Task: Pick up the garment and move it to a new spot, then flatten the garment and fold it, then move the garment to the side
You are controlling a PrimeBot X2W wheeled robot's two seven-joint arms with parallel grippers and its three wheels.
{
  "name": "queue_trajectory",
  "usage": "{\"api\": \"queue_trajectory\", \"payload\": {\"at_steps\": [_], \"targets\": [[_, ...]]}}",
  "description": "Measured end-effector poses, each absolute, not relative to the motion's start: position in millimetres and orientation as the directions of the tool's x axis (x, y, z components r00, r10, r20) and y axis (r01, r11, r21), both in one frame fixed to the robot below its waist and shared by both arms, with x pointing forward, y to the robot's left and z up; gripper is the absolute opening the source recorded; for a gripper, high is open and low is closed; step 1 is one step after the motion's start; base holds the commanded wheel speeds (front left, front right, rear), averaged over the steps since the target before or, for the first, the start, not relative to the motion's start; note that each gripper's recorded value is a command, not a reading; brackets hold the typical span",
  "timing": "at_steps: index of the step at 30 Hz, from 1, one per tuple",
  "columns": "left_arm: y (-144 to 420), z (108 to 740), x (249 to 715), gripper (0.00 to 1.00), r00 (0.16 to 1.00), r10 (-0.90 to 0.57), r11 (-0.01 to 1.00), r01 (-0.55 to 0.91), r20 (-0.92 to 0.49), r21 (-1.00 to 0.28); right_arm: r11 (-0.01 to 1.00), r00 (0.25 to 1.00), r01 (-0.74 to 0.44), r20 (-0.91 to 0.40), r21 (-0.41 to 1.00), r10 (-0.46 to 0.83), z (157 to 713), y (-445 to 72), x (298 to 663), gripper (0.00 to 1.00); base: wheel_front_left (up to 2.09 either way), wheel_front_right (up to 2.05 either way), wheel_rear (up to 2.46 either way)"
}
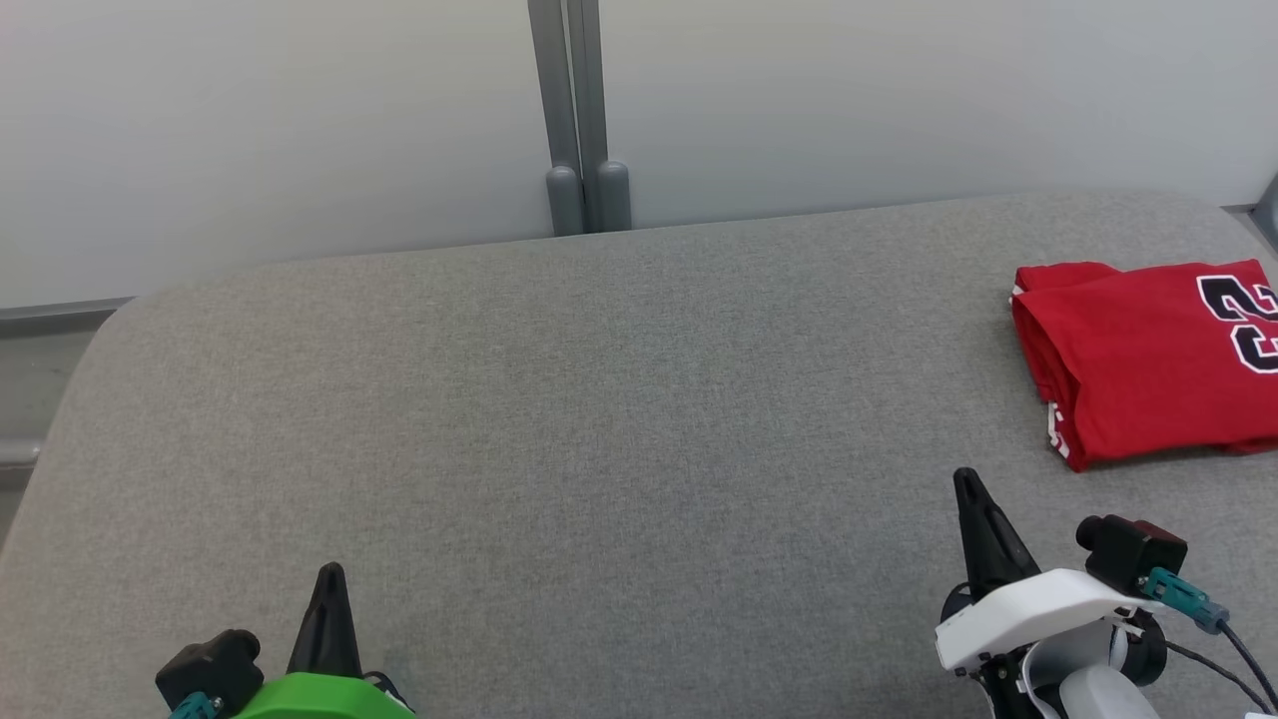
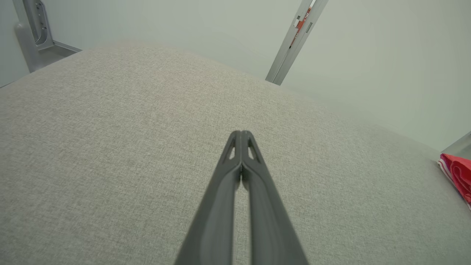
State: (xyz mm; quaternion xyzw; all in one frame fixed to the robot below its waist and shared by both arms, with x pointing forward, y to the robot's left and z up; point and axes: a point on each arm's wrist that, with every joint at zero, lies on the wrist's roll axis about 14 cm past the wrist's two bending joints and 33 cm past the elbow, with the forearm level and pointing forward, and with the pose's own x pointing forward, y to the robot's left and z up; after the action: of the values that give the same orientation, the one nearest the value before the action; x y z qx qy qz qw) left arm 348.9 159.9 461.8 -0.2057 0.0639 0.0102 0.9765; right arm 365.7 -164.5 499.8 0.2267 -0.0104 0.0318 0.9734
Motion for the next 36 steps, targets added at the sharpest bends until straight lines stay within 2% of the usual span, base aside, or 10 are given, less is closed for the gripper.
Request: {"api": "queue_trajectory", "payload": {"at_steps": [18, 36], "targets": [[169.3, 463.0, 357.8, 0.00, 0.987, 0.004, 0.764, -0.108, -0.163, -0.636, 0.749, 1.000, -0.001, -0.006, 0.663, 0.007, 496.4, -178.4, 369.4, 0.00, 0.00, 0.00, 0.00], [175.3, 469.1, 366.1, 0.00, 0.987, -0.005, 0.601, -0.125, -0.160, -0.789, 0.586, 1.000, 0.030, -0.029, 0.810, -0.012, 495.9, -186.8, 373.4, 0.00, 0.00, 0.00, 0.00]]}}
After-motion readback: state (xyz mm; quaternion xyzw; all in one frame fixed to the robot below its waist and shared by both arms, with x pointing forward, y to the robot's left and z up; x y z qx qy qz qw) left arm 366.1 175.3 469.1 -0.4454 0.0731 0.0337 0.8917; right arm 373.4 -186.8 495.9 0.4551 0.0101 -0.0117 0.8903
